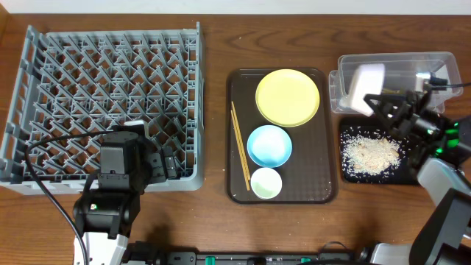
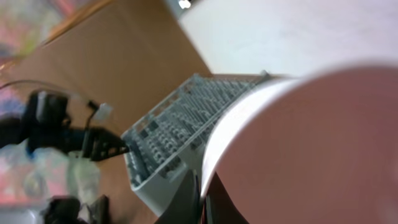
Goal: Sort waste into correct bins and load items into the dishwasher rack
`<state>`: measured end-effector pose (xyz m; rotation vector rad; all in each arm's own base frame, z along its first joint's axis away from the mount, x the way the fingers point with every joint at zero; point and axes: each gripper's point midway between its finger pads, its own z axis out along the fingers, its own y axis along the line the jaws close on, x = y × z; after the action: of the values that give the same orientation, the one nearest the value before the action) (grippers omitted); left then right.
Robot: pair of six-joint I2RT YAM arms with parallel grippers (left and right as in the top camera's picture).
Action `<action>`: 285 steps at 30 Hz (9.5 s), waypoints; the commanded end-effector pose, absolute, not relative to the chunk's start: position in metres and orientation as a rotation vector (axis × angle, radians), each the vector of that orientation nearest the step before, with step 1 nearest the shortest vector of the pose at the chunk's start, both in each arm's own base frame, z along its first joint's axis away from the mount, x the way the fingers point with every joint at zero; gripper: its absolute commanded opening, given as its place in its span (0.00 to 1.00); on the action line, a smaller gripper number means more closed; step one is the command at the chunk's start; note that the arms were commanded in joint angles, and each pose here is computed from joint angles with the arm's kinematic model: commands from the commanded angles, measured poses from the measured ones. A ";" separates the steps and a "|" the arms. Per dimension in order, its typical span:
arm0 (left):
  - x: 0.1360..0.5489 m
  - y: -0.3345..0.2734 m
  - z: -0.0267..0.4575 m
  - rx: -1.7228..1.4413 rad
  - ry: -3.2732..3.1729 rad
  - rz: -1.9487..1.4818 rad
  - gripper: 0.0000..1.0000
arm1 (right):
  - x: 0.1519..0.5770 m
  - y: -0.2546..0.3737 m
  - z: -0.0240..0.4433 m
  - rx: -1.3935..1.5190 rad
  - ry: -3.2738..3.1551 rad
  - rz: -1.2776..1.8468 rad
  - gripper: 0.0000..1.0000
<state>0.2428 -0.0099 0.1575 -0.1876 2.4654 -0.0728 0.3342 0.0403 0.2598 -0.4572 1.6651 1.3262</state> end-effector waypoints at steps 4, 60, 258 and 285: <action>0.246 -0.008 0.166 -0.213 2.441 -0.073 0.95 | 0.332 0.077 0.292 -0.454 1.692 1.487 0.01; 0.246 -0.008 0.166 -0.212 2.439 -0.073 0.95 | 0.419 0.192 0.126 -0.939 2.269 0.170 0.01; 0.247 -0.008 0.166 -0.212 2.439 -0.073 0.95 | 0.321 0.053 0.104 0.073 2.639 0.317 0.42; 0.247 -0.008 0.166 -0.212 2.439 -0.073 0.95 | 0.306 -0.004 0.025 0.314 2.871 -0.157 0.02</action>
<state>0.2440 -0.0100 0.1587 -0.1873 2.4594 -0.0738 0.3087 0.0046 0.0265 0.2791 2.8691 -0.0727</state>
